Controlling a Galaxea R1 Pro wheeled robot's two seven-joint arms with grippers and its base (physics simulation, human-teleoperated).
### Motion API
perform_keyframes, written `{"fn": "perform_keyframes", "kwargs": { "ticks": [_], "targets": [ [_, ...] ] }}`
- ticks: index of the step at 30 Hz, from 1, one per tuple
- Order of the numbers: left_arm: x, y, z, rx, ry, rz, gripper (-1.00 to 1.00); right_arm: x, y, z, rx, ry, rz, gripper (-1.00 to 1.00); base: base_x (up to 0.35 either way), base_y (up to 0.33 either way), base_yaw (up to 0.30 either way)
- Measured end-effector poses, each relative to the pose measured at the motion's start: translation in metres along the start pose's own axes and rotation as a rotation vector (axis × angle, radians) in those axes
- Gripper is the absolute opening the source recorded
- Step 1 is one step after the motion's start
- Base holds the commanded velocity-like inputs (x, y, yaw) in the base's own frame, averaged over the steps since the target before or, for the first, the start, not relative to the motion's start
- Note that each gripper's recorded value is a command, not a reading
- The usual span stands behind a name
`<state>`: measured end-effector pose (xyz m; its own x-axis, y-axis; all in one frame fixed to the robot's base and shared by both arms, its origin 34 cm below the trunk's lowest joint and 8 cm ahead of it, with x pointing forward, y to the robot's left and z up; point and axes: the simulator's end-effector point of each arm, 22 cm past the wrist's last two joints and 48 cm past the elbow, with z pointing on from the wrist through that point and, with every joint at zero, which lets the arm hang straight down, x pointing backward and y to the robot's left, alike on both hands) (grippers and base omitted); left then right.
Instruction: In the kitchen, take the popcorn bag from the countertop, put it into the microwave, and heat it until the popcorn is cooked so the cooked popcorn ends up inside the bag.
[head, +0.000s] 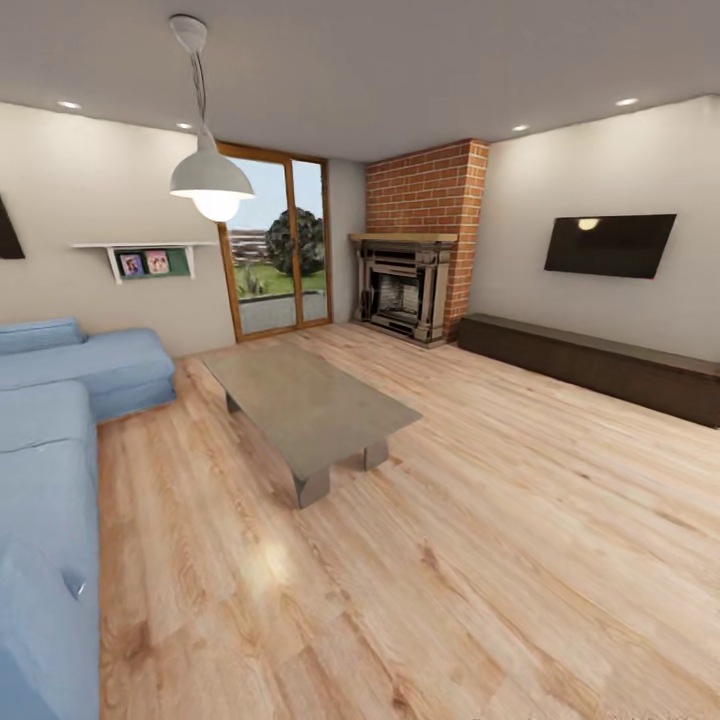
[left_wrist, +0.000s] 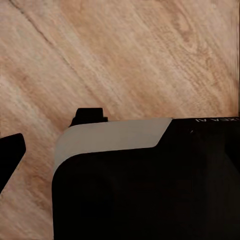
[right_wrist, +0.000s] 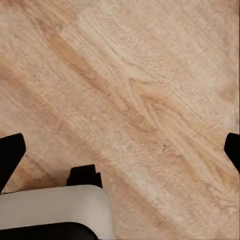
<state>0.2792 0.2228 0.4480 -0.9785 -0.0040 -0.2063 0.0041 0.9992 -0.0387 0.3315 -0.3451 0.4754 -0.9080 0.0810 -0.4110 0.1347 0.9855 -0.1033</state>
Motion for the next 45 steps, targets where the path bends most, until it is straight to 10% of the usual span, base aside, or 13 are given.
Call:
{"fn": "perform_keyframes", "kwargs": {
  "ticks": [8, 19, 25, 32, 37, 45],
  "targets": [
    [-0.068, 0.000, -0.002, 0.000, -0.153, -0.010, 1.00, -0.074, -0.005, 0.002, 0.006, -0.137, 0.022, 1.00, 0.007, -0.002, -0.300],
    [-0.123, -0.025, -0.011, 0.033, -0.281, -0.017, 1.00, -0.319, -0.006, -0.023, 0.003, -0.469, 0.070, 1.00, 0.000, 0.000, -0.300],
    [-0.152, -0.055, -0.020, 0.072, -0.342, -0.027, 1.00, -0.319, -0.009, -0.022, 0.009, -0.473, 0.066, 1.00, 0.000, 0.000, -0.300],
    [-0.244, -0.094, -0.057, 0.131, -0.537, -0.025, 1.00, -0.319, -0.022, -0.022, 0.025, -0.472, 0.061, 1.00, 0.139, -0.042, -0.300],
    [-0.340, -0.125, -0.097, 0.169, -0.676, 0.069, 1.00, -0.319, -0.022, -0.023, 0.025, -0.473, 0.059, 1.00, 0.326, -0.153, -0.300],
    [-0.373, -0.127, -0.111, 0.168, -0.720, 0.083, 1.00, -0.359, -0.020, -0.040, 0.028, -0.553, 0.057, 1.00, 0.332, -0.146, -0.284]
  ]
}}
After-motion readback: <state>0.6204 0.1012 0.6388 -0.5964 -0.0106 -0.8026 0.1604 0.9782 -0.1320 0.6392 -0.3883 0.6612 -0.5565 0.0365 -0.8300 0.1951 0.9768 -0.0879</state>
